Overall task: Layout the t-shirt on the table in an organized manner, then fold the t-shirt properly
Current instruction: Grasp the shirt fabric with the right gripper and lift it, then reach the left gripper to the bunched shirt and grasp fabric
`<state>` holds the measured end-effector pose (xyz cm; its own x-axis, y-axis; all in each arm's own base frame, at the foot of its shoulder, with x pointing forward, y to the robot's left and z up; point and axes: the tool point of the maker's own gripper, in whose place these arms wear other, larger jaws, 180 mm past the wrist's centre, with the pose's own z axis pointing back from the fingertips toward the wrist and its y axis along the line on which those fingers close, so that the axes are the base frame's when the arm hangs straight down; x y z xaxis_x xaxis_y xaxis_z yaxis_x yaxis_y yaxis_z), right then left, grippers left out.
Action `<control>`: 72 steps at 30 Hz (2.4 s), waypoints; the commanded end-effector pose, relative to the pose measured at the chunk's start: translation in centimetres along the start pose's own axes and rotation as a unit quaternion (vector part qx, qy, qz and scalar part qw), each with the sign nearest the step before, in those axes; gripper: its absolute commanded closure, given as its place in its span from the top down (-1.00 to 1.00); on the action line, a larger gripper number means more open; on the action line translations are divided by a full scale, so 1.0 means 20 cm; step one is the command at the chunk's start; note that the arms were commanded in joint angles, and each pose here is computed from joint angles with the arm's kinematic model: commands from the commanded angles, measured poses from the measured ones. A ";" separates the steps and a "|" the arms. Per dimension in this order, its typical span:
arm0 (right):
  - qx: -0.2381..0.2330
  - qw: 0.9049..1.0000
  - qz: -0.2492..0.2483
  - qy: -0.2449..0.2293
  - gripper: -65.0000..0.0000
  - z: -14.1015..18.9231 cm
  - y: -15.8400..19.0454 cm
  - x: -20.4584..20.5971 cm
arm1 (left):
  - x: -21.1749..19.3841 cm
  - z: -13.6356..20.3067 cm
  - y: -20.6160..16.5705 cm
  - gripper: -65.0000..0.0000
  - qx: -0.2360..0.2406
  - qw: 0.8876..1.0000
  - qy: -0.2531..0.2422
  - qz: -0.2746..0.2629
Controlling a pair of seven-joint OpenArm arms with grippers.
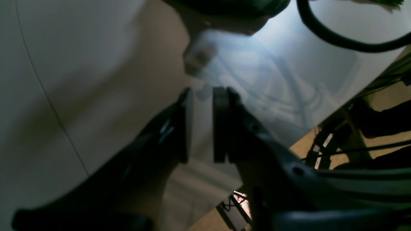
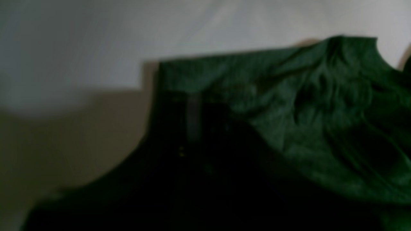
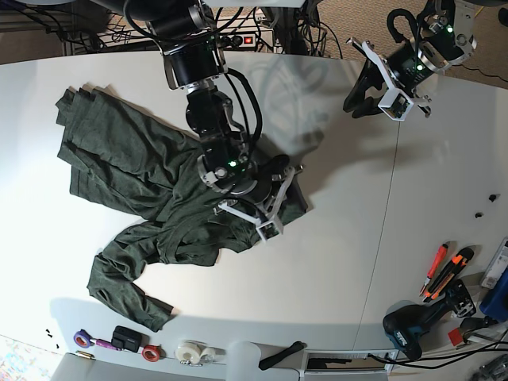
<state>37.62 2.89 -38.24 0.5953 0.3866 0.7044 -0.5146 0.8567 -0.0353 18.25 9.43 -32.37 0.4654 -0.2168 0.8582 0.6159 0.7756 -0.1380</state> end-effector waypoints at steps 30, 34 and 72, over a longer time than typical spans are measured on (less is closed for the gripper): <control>-0.067 0.998 0.007 -0.019 -1.00 0.03 -0.08 0.06 | 0.04 0.01 0.02 -0.63 0.011 1.000 -0.017 0.003; -0.082 0.995 0.013 -0.059 -1.00 0.11 -0.11 0.19 | 0.04 0.01 0.02 -0.63 0.011 1.000 -0.017 0.003; -0.398 0.912 -0.030 -0.090 -1.00 0.95 -1.10 0.10 | 0.21 -0.49 -0.22 -0.43 -0.075 0.996 -0.053 -0.002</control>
<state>37.79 -21.41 -24.60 0.5128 0.3181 0.7974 0.1381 0.8862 -0.4423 23.35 -0.50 -34.28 0.4297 -0.1835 0.8841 0.7017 0.6841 -0.1991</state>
